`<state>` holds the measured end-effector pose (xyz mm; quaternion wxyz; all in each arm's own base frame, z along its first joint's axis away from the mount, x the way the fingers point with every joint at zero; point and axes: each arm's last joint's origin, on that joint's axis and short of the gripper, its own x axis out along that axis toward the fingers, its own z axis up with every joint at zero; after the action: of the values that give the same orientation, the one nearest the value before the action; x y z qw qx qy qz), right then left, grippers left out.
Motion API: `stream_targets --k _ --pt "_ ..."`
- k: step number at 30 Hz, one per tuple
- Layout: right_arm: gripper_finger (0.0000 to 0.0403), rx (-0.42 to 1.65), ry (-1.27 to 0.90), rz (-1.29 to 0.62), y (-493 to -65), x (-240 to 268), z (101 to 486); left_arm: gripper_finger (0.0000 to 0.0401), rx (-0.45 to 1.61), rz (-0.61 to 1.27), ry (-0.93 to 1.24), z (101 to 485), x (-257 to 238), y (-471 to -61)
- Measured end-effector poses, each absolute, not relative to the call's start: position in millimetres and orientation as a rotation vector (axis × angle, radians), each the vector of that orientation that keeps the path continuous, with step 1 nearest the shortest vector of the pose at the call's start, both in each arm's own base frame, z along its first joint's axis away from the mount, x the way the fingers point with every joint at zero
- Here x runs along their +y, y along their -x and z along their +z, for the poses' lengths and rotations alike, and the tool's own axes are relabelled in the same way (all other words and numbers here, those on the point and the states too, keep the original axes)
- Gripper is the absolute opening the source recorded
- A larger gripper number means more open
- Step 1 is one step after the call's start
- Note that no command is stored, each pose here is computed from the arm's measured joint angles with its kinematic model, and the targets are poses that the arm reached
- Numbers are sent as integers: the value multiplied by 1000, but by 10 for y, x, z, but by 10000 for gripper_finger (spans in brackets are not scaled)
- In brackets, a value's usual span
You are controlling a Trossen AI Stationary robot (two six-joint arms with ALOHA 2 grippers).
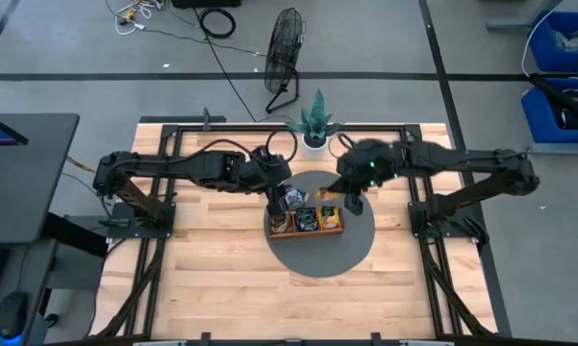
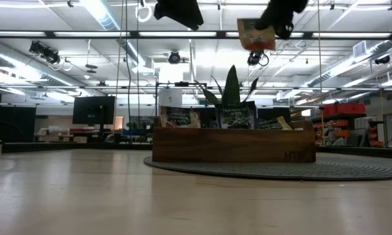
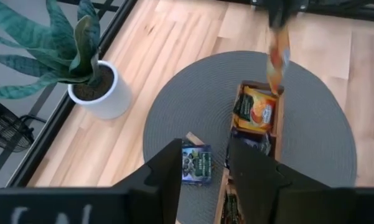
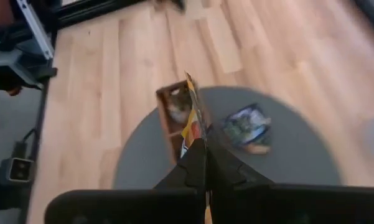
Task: Pick & Place Tea
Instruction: Put the yellow tea bag into the right section of the wooden organizer
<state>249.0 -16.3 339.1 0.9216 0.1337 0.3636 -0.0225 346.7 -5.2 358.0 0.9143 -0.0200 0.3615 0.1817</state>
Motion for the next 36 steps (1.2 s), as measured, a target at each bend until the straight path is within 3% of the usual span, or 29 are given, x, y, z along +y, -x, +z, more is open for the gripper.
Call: stream_targets --k 15,36 --pt "0 894 -318 -105 -2420 8 2378 131 710 391 82 3598 -48 -3485" --pt "0 833 -361 -113 -2305 7 1848 131 706 391 85 3600 -48 -3489"
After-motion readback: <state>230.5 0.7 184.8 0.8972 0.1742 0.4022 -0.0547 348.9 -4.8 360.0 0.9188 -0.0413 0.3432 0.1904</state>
